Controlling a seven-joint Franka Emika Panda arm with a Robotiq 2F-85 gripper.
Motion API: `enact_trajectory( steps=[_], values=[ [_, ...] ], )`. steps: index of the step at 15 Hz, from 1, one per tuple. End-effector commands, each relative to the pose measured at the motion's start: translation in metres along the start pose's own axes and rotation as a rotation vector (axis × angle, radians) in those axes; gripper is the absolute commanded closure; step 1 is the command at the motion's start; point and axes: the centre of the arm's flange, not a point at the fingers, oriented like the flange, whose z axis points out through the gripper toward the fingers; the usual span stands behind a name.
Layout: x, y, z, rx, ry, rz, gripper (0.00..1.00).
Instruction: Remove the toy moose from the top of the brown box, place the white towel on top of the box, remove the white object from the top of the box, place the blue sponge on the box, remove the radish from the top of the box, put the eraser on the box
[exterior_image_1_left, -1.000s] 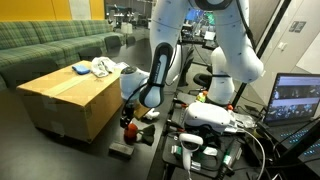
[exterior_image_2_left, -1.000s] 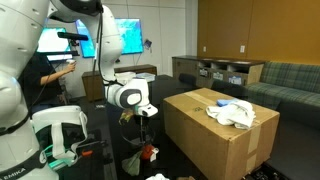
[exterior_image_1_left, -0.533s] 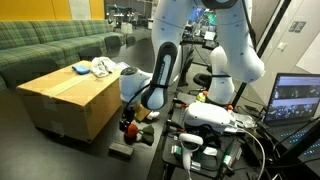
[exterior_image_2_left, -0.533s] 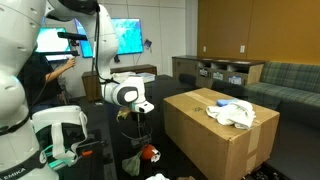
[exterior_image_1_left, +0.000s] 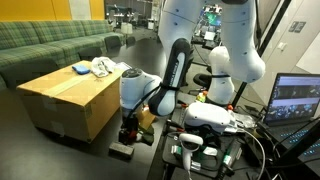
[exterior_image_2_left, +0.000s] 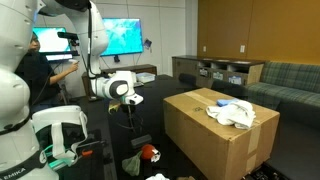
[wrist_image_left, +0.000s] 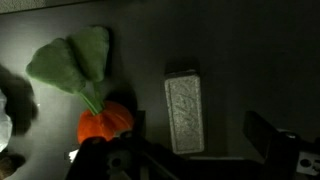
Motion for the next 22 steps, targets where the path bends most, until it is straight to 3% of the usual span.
enact_trajectory(
  steps=[1, 6, 13, 22],
  values=[
    [-0.019, -0.022, 0.006, 0.046, -0.021, -0.03, 0.0],
    [-0.032, -0.045, 0.027, 0.089, -0.084, -0.038, 0.0],
    [-0.016, -0.054, 0.051, 0.233, -0.05, -0.018, 0.0],
    [0.011, -0.031, 0.084, 0.202, -0.028, -0.114, 0.0]
  ],
)
